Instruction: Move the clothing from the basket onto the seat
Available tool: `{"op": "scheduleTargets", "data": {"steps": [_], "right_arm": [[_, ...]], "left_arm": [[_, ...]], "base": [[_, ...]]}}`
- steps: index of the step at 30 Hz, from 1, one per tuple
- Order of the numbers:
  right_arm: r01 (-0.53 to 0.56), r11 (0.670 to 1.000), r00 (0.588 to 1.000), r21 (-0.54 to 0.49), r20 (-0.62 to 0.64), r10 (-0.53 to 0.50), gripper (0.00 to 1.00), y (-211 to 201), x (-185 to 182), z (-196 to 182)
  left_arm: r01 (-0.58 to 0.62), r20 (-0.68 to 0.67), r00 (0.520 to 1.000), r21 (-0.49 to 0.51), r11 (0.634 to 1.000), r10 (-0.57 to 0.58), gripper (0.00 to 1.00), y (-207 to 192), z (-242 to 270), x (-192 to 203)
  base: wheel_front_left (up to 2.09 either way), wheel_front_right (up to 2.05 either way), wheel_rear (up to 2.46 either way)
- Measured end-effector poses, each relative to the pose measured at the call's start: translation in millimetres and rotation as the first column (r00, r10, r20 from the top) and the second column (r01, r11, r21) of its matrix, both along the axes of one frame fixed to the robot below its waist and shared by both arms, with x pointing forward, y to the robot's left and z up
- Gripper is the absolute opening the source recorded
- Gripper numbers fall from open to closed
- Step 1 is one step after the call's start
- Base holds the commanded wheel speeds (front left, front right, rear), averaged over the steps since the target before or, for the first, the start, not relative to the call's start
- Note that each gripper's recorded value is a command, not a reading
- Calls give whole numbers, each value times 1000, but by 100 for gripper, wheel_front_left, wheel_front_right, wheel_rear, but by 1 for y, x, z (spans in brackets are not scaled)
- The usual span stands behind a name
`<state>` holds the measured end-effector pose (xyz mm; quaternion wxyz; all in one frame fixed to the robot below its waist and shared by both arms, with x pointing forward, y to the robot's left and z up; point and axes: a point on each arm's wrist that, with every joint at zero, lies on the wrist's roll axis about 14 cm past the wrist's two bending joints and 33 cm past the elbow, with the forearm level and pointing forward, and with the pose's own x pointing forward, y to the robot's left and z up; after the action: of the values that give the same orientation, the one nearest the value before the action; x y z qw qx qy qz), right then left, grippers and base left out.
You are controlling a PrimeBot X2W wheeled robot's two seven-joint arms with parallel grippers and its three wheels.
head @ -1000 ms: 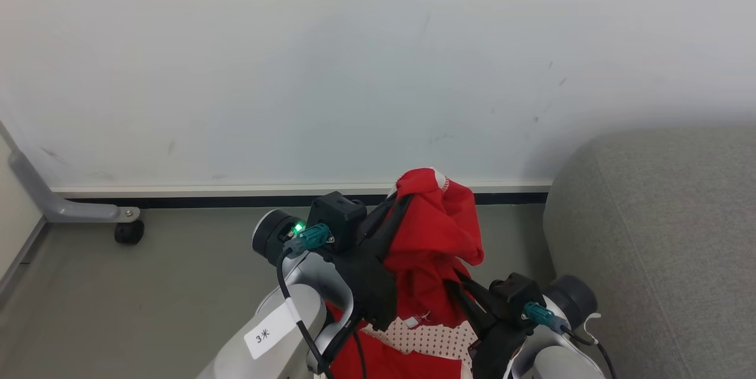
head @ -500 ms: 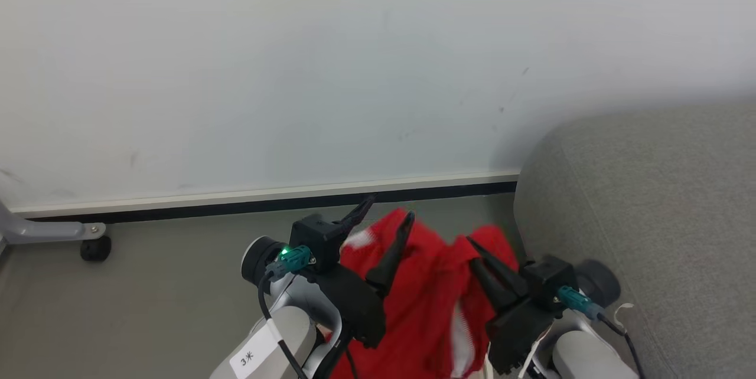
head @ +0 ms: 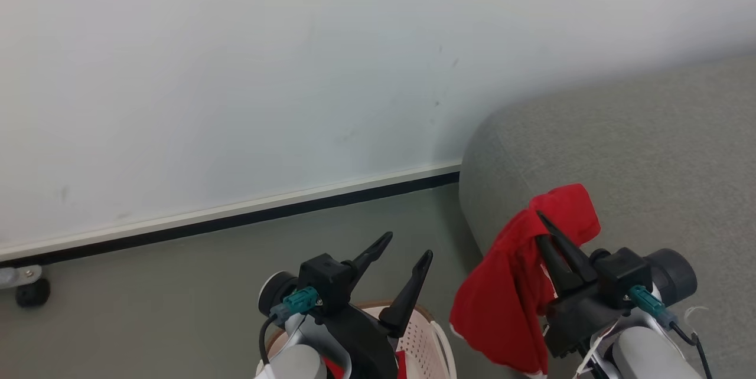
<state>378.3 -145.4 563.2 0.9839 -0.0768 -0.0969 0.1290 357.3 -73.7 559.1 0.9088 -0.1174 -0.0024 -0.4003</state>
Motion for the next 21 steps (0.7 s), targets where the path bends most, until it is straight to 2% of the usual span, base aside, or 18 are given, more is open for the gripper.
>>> {"op": "scheduleTargets", "data": {"steps": [12, 21], "right_arm": [[184, 983, 978, -15, 99, -182, 0, -68, -38, 25], [323, 946, 938, -18, 136, -317, 0, -117, -69, 36]], "left_arm": [[219, -1, 976, -24, 975, -219, 100, -62, -3, -39], [354, -26, 935, -21, 935, -355, 100, -100, -12, -64]], "base": [[0, 0, 0], [0, 0, 0]]}}
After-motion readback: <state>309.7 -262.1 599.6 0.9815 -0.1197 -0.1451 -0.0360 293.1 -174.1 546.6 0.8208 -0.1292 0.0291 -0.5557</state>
